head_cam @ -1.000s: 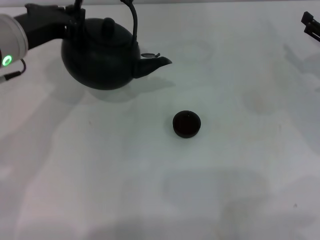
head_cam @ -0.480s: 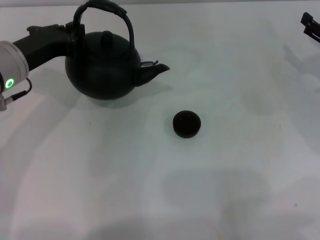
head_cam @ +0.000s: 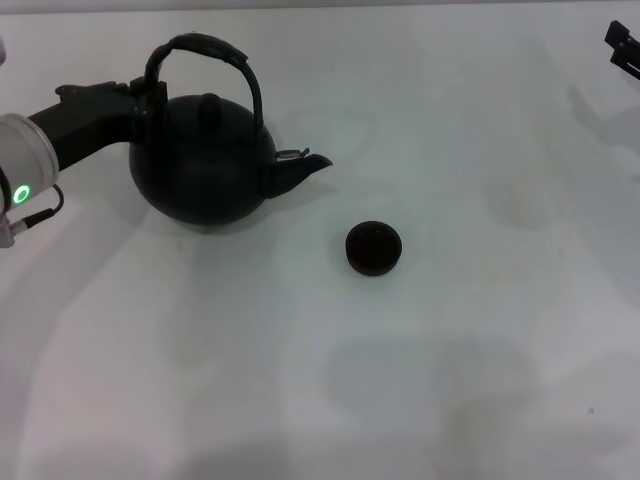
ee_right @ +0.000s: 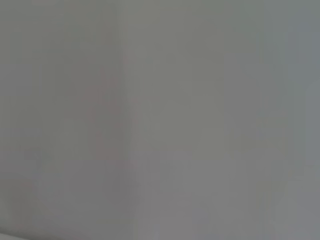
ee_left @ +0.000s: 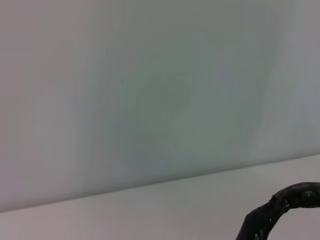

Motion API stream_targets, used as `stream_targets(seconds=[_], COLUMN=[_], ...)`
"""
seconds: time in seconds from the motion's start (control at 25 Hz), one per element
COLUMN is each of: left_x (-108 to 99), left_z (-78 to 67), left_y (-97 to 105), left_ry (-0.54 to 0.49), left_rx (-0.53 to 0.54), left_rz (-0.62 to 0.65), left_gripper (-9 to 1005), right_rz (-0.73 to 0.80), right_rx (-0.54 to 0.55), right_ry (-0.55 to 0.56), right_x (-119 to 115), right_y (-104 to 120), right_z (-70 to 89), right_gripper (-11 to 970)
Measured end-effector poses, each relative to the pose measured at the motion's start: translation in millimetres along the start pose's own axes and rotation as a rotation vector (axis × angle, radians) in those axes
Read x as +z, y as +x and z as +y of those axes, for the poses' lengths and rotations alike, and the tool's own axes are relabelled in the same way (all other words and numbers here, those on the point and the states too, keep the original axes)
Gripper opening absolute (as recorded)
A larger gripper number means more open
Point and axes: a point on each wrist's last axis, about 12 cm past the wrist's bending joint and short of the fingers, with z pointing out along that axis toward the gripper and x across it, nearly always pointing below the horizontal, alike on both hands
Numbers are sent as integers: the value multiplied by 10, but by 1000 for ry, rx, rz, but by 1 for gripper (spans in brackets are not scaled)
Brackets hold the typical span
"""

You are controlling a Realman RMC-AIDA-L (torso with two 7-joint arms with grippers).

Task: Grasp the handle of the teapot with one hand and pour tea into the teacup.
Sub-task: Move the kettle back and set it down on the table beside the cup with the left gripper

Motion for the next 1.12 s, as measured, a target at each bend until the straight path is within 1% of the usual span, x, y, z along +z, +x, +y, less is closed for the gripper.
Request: stream_targets(seconds=[0.44,0.84,1.12], left_x=[47,44,51], left_z=[15,6,-3], left_y=[77,85,70], left_ry=[1,10,15], left_rx=[-3,3,14], left_rz=[28,34,32], left_gripper=[143,127,179], right_rz=[3,3,5], right_rx=[-2,-3,-3], right_ry=[-4,-4,-4], right_x=[3,-11,-10], right_y=[3,6,7], right_z=[6,0,-1], right_gripper=[870,870,870])
